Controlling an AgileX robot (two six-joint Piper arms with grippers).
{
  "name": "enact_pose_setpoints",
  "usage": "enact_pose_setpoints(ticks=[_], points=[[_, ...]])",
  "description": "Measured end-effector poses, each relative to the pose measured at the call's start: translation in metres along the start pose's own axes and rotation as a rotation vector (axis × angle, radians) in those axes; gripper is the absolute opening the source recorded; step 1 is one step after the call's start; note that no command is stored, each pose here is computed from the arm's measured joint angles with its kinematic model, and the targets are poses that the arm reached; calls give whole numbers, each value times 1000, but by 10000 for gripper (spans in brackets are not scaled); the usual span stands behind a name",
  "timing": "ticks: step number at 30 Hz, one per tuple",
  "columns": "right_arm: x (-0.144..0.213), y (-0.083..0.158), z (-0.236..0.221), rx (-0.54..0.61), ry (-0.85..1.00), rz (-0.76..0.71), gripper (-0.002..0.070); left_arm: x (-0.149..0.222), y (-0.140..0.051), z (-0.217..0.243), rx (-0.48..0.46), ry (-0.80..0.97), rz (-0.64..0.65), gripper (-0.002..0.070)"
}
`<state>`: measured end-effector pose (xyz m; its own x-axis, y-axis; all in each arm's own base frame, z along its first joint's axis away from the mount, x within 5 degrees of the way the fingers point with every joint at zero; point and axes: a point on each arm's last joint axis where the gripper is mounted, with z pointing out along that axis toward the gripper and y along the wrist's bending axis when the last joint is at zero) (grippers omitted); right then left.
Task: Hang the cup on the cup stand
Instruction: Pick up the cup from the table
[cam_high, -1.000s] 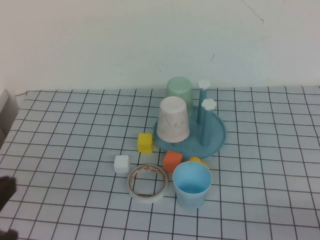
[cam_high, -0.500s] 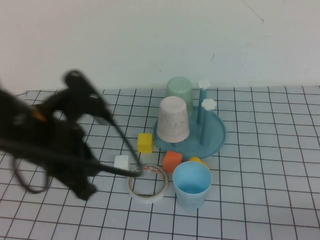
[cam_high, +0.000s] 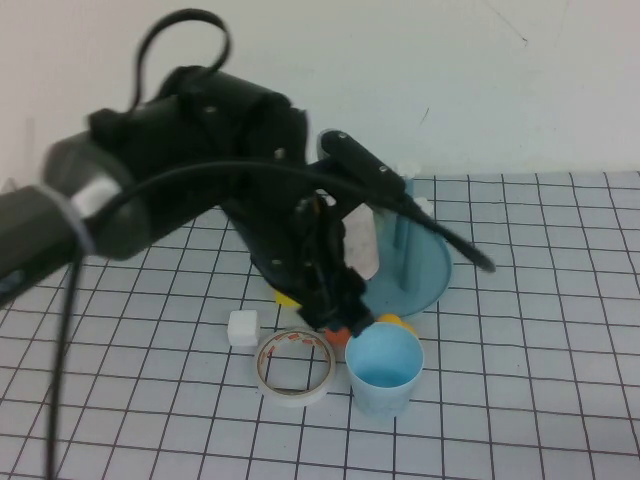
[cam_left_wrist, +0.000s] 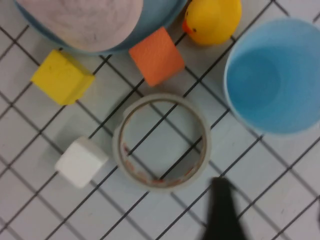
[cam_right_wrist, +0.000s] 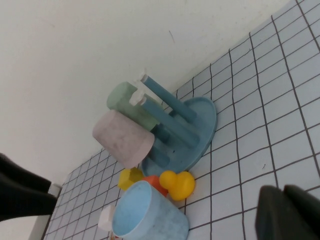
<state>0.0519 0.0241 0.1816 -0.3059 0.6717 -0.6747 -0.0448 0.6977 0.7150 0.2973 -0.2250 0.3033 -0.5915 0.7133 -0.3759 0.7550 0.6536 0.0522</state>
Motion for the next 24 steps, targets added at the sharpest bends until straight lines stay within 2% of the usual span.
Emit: enact_pose_setpoints(ticks=[3, 7, 19, 22, 24], points=[[0, 0, 0, 0, 3, -3, 11, -12, 1, 17, 22, 20, -65, 530], [0, 0, 0, 0, 3, -11, 11, -24, 2, 42, 49, 44, -112, 591], [0, 0, 0, 0, 5, -26, 11, -32, 6, 118, 69, 134, -186, 549], [0, 0, 0, 0, 5, -31, 11, -30, 5, 130, 71, 160, -194, 505], [0, 0, 0, 0, 5, -32, 11, -28, 5, 136, 73, 175, -201, 437]])
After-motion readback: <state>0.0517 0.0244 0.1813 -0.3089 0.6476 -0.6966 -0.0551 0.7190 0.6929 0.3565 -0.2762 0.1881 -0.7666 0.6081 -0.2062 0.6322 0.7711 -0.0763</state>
